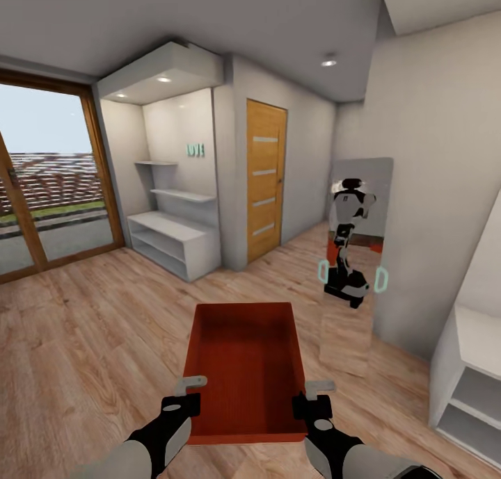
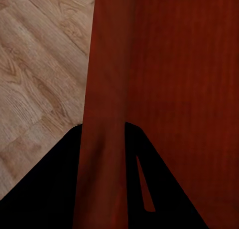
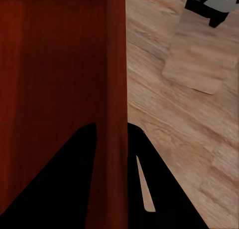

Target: Move the two storage containers from the living room to the garage. In the garage, place one container on the floor and stack the other container on top of it (either order is fine).

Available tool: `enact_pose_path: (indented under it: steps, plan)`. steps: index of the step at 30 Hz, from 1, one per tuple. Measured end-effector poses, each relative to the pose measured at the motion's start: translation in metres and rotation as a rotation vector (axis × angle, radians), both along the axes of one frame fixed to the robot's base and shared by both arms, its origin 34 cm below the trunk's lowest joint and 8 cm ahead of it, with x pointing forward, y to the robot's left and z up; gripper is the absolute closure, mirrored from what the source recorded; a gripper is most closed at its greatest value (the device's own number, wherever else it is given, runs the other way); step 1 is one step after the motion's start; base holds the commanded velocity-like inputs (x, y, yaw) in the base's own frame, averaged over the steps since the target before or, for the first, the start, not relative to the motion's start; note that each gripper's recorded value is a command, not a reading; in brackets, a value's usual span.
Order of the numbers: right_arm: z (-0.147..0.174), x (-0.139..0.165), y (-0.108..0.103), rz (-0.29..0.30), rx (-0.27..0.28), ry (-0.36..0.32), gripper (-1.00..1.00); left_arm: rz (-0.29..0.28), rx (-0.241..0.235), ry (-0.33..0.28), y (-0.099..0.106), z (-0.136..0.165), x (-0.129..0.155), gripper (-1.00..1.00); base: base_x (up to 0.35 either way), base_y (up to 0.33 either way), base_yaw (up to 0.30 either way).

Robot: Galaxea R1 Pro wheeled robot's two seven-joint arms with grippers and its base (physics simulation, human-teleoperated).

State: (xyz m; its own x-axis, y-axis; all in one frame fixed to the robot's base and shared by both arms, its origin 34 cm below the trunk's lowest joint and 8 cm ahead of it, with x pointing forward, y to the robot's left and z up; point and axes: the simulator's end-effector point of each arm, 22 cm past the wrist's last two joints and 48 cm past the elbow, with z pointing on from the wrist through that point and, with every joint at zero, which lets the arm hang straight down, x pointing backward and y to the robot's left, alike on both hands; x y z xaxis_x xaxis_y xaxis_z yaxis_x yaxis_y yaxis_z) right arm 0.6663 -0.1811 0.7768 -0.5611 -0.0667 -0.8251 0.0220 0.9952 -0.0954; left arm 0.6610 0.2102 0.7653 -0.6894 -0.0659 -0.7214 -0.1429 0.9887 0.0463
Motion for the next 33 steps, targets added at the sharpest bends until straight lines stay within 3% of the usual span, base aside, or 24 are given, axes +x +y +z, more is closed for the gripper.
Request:
enact_pose_path:
  steps: [16, 33]
  plan:
    - [0.0000, 0.0000, 0.0000, 0.000, 0.000, 0.000, 1.00, 0.000, 0.000, 0.000, 0.0000, 0.0000, 0.0000, 1.00, 0.323, 0.000, 0.000]
    - [0.0000, 0.0000, 0.0000, 0.000, 0.000, 0.000, 1.00, 0.000, 0.000, 0.000, 0.0000, 0.0000, 0.0000, 1.00, 0.323, 0.000, 0.101]
